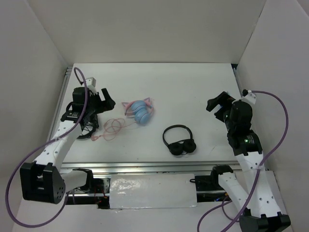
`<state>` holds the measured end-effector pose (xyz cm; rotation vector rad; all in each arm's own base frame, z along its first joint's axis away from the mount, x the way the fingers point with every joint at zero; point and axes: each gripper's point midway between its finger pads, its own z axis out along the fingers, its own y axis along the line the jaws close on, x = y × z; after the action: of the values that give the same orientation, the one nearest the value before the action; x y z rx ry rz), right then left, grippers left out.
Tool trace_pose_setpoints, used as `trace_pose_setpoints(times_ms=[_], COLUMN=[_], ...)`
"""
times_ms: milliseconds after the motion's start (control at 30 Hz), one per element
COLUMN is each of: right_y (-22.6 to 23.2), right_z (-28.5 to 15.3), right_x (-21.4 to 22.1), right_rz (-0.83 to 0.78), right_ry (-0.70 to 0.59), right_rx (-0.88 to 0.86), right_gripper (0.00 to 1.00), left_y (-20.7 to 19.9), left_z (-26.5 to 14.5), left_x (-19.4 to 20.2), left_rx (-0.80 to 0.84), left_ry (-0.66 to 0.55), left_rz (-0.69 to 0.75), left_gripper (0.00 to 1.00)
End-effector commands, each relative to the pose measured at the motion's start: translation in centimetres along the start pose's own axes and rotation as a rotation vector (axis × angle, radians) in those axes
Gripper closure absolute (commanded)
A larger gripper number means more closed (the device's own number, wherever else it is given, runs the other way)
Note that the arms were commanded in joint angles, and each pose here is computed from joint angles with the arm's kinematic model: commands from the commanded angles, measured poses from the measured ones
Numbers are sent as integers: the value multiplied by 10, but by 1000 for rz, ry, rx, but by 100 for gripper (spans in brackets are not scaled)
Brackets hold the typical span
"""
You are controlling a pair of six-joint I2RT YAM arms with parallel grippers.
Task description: Wrap the headphones
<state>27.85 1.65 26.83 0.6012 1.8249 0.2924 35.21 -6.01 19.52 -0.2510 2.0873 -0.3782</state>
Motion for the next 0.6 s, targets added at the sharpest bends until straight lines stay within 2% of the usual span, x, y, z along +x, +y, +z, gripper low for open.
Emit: trace_pose_setpoints(times_ms=[0, 200, 433, 567], right_y=[14, 8, -4, 4], right_z=[-2, 0, -1, -4], right_x=[-10, -8, -18, -18], right_rz=[-13, -15, 10, 3], right_ry=[-59, -75, -89, -106], right_rx=[-77, -64, 36, -24], right_gripper=[0, 0, 0, 0], left_y=[-25, -54, -41, -24], left_z=[15, 53, 88, 109], left_x=[0, 32, 48, 62], left_rx=[102, 115, -20, -135], left_ry=[39, 160, 211, 239], left_rz=[41, 108, 118, 128], left_gripper=[1, 1, 3, 12])
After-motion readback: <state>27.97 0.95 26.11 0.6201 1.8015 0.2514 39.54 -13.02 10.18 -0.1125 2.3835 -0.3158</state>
